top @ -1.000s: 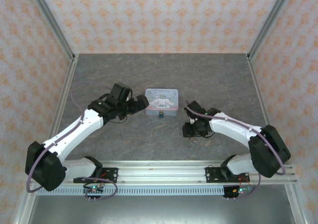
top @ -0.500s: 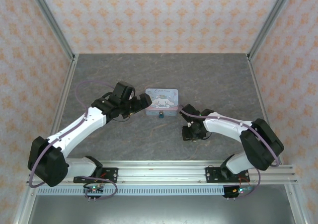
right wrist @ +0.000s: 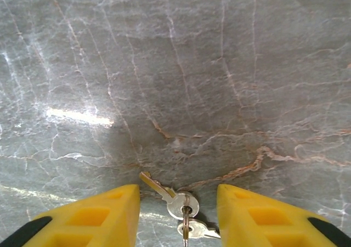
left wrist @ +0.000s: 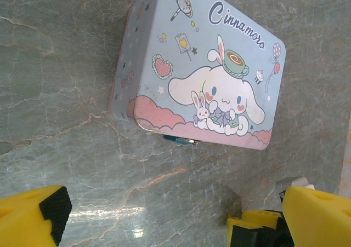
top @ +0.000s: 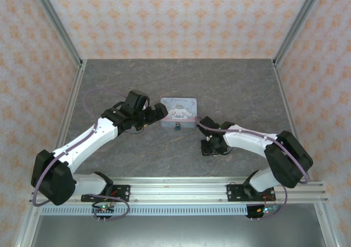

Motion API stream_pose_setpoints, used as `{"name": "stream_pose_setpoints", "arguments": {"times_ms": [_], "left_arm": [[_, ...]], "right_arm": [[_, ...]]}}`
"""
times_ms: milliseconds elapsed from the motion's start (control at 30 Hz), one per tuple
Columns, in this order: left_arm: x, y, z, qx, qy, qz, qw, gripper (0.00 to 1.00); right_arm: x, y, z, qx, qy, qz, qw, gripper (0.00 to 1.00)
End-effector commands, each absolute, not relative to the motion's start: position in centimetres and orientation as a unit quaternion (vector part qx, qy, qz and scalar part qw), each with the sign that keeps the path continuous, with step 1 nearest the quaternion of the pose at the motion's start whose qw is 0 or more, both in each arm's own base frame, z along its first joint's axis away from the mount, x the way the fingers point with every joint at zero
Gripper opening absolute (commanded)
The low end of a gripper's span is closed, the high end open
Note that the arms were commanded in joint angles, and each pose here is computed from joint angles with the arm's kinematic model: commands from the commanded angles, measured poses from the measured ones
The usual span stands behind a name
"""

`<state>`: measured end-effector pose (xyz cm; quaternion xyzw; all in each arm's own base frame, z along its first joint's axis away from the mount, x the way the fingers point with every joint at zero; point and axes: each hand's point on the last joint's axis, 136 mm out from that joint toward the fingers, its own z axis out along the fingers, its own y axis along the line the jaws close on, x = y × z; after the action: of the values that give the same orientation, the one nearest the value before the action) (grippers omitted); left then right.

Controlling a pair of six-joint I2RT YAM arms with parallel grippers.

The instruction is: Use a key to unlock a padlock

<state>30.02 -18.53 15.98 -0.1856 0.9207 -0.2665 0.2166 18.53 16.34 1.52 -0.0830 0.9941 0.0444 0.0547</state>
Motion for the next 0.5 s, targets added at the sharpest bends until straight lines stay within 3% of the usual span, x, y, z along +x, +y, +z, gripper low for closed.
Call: {"name": "stream_pose_setpoints", "arguments": {"times_ms": [0,467], "left_arm": [[30.48,-19.23,16.71,-0.182,0.916,-0.279,0.225,1.00],[30.46,-19.27,16.31,-0.187,0.915,-0.280,0.222,1.00]], "right_arm": [[16.89,15.87,0.63,-0.075,0.996,0.034,0.034,0.41],[16.40,15.36,0.27,-0.059,0.997,0.029,0.035,0.26]]}}
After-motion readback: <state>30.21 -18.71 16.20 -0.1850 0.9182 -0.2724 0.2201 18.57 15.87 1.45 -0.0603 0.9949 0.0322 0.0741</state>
